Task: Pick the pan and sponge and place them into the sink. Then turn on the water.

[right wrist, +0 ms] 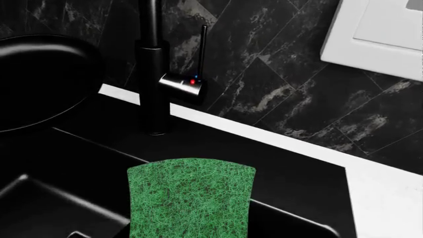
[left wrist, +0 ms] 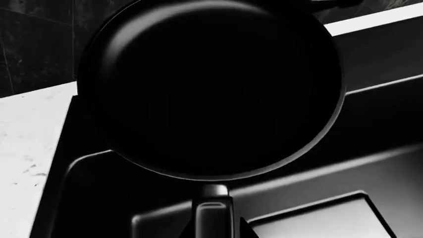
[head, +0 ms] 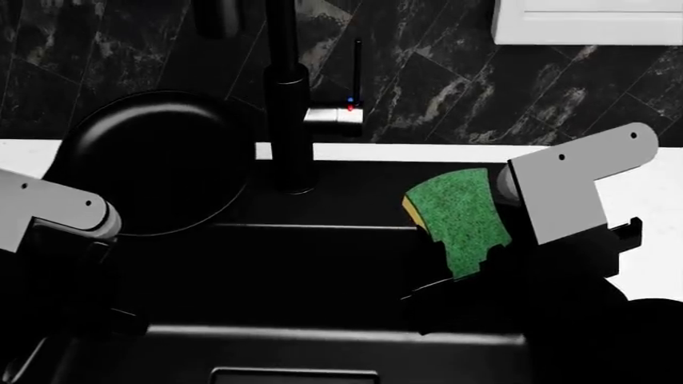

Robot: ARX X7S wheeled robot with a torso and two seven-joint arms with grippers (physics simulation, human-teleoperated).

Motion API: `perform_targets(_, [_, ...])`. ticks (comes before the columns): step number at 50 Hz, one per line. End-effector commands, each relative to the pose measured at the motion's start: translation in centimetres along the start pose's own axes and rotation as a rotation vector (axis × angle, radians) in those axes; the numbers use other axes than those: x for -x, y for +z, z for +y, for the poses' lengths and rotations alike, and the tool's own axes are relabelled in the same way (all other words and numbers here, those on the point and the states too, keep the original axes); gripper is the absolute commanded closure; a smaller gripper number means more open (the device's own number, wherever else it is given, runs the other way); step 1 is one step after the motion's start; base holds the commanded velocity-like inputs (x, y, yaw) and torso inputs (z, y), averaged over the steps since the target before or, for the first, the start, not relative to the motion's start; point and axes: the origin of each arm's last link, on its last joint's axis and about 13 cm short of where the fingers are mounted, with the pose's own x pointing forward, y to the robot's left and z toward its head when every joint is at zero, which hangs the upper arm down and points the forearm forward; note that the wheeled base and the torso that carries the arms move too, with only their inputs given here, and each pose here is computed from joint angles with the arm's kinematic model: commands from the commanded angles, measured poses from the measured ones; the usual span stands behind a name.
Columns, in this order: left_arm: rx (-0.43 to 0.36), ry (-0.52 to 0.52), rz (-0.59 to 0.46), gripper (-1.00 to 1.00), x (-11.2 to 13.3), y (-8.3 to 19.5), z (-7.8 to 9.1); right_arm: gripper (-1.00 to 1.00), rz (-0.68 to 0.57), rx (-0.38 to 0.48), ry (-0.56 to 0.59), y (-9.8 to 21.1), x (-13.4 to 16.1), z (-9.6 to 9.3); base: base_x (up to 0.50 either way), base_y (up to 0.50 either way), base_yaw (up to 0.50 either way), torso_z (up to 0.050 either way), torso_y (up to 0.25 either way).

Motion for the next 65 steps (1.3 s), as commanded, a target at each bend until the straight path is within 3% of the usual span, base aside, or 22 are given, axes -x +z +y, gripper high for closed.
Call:
perform_targets(1, [-0.049, 0.032, -0.120, 1.00, 0.5, 1.4, 0.4, 1.00, -0.010, 0.009, -0.002, 0.1, 0.0, -0.1, 0.00, 0.00, 0.00, 0.000, 0.000])
perform_targets(4, [-0.060, -0.009, -0.128, 1.00, 0.8, 1.2, 0.1, 1.00, -0.011, 0.007, -0.006, 0.1, -0.1, -0.1, 0.00, 0.00, 0.00, 0.000, 0.000])
perform_targets(8, [-0.171, -0.116, -0.143, 1.00, 1.8, 0.1, 0.4, 1.00, -0.012, 0.006, -0.005, 0.1, -0.1, -0.1, 0.00, 0.00, 0.00, 0.000, 0.003])
perform_targets(10, [-0.162, -0.127, -0.144, 1.00, 1.9, 0.0, -0.3, 1.00, -0.011, 0.004, -0.005, 0.0, -0.1, -0.1, 0.00, 0.00, 0.00, 0.005, 0.000])
perform_targets(26, [-0.250, -0.206, -0.156, 1.00, 3.7, -0.3, 0.6, 1.00, -0.022, 0.009, -0.008, 0.3, 0.0, -0.2, 0.00, 0.00, 0.00, 0.000, 0.002])
perform_targets(31, [-0.355, -0.313, -0.183, 1.00, 3.7, -0.2, -1.2, 1.00, -0.023, 0.007, -0.006, 0.3, 0.2, -0.2, 0.00, 0.00, 0.00, 0.002, 0.002])
perform_targets(36, [-0.479, -0.400, -0.212, 1.00, 3.4, -0.5, -1.9, 1.00, -0.033, 0.011, -0.023, 0.6, 0.9, -0.4, 0.00, 0.00, 0.00, 0.000, 0.000])
perform_targets(41, [-0.511, -0.477, -0.225, 1.00, 2.7, -0.6, -2.4, 1.00, -0.036, 0.014, -0.027, 0.9, 1.2, -0.5, 0.00, 0.00, 0.00, 0.000, 0.002])
perform_targets(42, [-0.552, -0.494, -0.247, 1.00, 2.4, -0.9, -2.6, 1.00, -0.033, 0.010, -0.021, 0.8, 1.2, -0.4, 0.00, 0.00, 0.00, 0.000, 0.000])
perform_targets(51, [-0.595, -0.531, -0.200, 1.00, -0.3, -1.9, -2.5, 1.00, -0.047, 0.015, -0.036, 1.1, 1.8, -0.6, 0.00, 0.00, 0.00, 0.001, 0.001])
perform_targets(65, [-0.589, -0.528, -0.169, 1.00, -0.9, -2.5, -2.8, 1.00, -0.047, 0.028, -0.051, 1.9, 3.0, -1.0, 0.00, 0.00, 0.00, 0.000, 0.001])
